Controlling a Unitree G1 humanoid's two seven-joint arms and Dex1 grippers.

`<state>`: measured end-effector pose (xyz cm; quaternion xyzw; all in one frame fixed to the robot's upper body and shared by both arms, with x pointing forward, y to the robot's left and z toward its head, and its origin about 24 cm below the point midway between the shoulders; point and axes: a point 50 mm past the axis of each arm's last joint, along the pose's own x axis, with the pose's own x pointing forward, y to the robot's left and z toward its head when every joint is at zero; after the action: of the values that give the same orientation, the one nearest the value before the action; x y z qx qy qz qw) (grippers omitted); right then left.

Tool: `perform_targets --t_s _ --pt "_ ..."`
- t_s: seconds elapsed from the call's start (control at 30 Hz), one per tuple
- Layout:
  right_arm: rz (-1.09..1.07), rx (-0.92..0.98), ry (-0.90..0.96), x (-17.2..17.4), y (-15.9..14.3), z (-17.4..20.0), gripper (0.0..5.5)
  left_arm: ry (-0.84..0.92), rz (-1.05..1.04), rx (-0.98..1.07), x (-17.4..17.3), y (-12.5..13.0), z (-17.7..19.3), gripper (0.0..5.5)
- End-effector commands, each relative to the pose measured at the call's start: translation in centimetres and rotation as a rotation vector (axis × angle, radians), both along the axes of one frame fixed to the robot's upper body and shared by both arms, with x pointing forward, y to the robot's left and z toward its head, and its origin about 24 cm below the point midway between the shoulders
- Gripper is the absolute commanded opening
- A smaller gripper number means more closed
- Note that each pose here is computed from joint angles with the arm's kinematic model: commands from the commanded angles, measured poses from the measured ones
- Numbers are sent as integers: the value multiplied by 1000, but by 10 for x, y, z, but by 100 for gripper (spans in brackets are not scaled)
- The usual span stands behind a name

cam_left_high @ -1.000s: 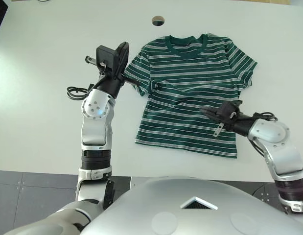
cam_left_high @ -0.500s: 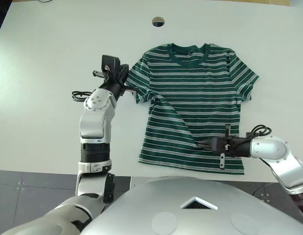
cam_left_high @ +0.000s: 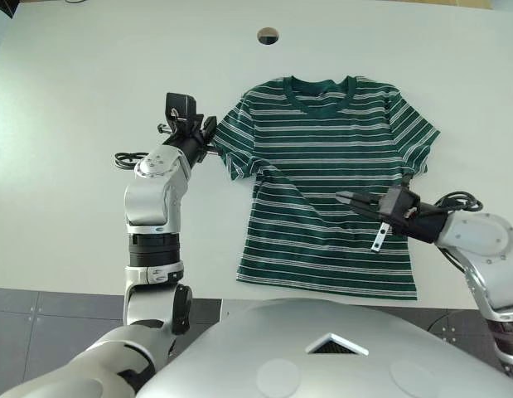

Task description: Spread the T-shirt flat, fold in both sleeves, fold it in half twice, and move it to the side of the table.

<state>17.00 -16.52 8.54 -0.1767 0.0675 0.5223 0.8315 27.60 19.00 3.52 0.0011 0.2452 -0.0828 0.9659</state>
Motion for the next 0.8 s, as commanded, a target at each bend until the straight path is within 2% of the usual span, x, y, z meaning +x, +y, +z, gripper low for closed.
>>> perform_targets --t_s 0.03,0.2,0.4,0.8 --pt "-94 53 -65 14 -6 16 10 63 0 22 4 3 -5 223" --pt "-202 124 -121 28 -11 29 10 164 -50 -3 4 -5 -15 231" --pt "-235 176 -185 31 -12 48 10 248 -85 -59 4 -6 -24 231" --pt "-444 230 -251 56 -30 59 10 311 -201 -51 -19 -7 -25 46"
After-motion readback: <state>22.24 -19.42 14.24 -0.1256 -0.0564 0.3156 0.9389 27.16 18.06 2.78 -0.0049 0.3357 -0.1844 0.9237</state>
